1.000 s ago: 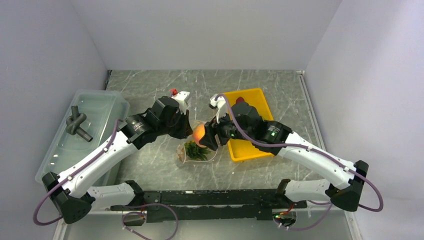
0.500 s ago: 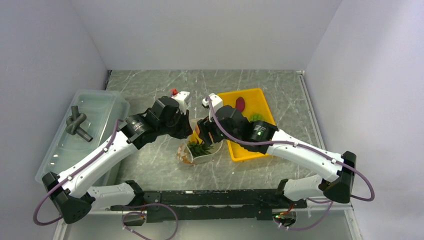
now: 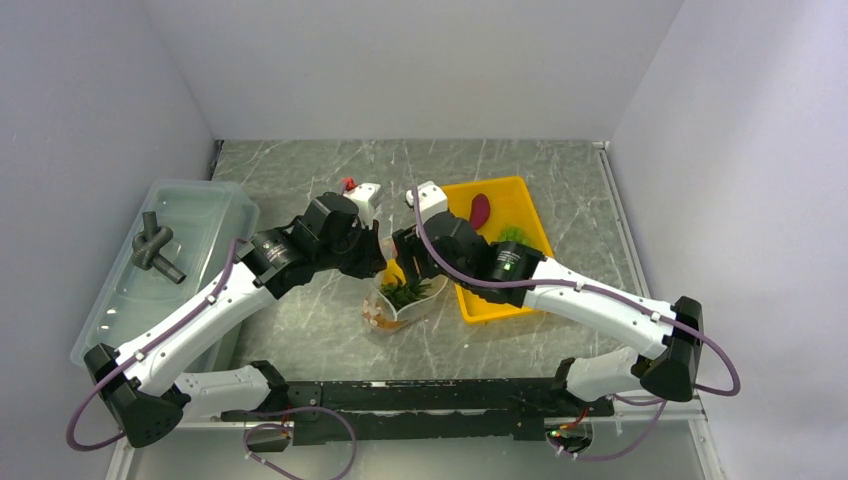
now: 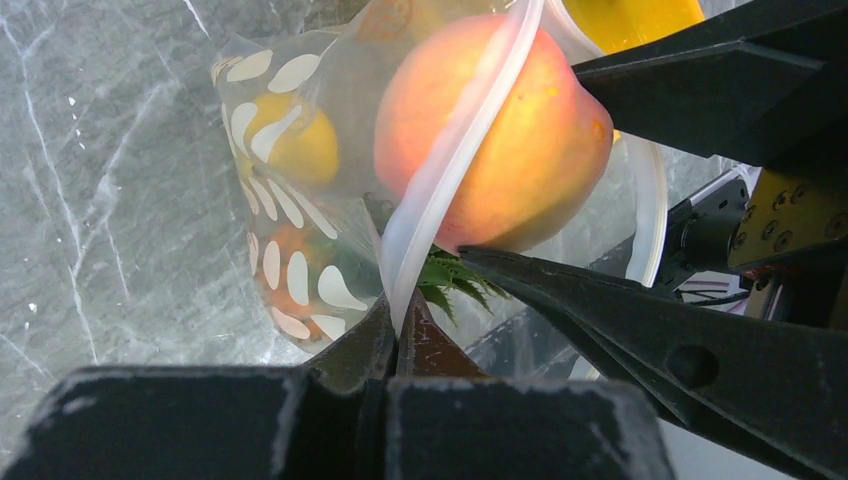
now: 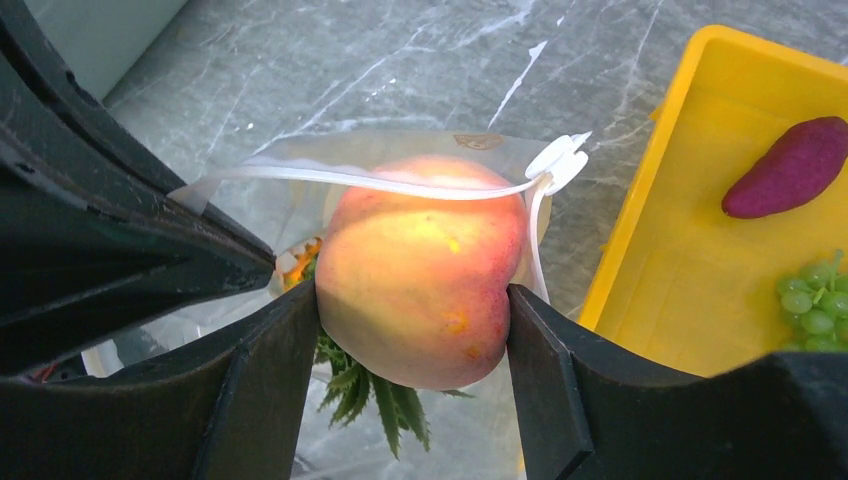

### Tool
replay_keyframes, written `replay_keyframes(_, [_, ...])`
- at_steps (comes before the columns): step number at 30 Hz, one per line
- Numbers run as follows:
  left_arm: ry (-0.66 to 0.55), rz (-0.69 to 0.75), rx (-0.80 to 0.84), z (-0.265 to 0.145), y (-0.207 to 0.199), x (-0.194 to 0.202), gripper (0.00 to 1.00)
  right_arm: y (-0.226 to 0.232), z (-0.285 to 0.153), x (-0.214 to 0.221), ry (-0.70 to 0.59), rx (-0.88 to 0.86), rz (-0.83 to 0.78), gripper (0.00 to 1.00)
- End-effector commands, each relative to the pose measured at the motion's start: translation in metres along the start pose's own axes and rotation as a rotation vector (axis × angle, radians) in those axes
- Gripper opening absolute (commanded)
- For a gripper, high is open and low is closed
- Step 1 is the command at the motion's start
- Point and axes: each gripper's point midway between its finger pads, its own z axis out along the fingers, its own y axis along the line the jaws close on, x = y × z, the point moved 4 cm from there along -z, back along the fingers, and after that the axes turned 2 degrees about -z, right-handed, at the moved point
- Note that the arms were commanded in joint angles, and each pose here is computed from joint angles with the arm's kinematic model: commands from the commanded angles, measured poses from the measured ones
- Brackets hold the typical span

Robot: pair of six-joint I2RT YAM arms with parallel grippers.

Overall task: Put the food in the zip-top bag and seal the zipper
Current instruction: Place the fake fruit in the zipper food storage bag.

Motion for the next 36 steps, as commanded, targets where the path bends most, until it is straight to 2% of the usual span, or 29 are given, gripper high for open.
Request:
replay_keyframes(1, [-0.056, -0.004, 0.056, -0.008, -0.01, -0.01, 0.0, 0.003, 0.0, -0.031, -0.119, 0.029, 0.075, 0.41])
replay_keyframes(9, [-0.056, -0.002, 0.056, -0.009, -0.009, -0.009, 0.0, 0.003, 0.01, -0.034, -0.14, 0.059, 0.107, 0.6])
replay_keyframes(19, [-0.059, 0.001, 0.053, -0.012, -0.008, -0.008, 0.0, 0.006, 0.013, -0.035, -0.146, 0.057, 0.117, 0.74])
replay_keyframes(26, [-0.059, 0.003, 0.054, -0.013, -0.008, -0.009, 0.0, 0.006, 0.012, -0.035, -0.143, 0.052, 0.118, 0.81])
replay_keyframes(36, [-0.058, 0.003, 0.045, -0.013, -0.008, -0.009, 0.0, 0.007, -0.014, -0.049, -0.193, -0.018, 0.137, 0.82])
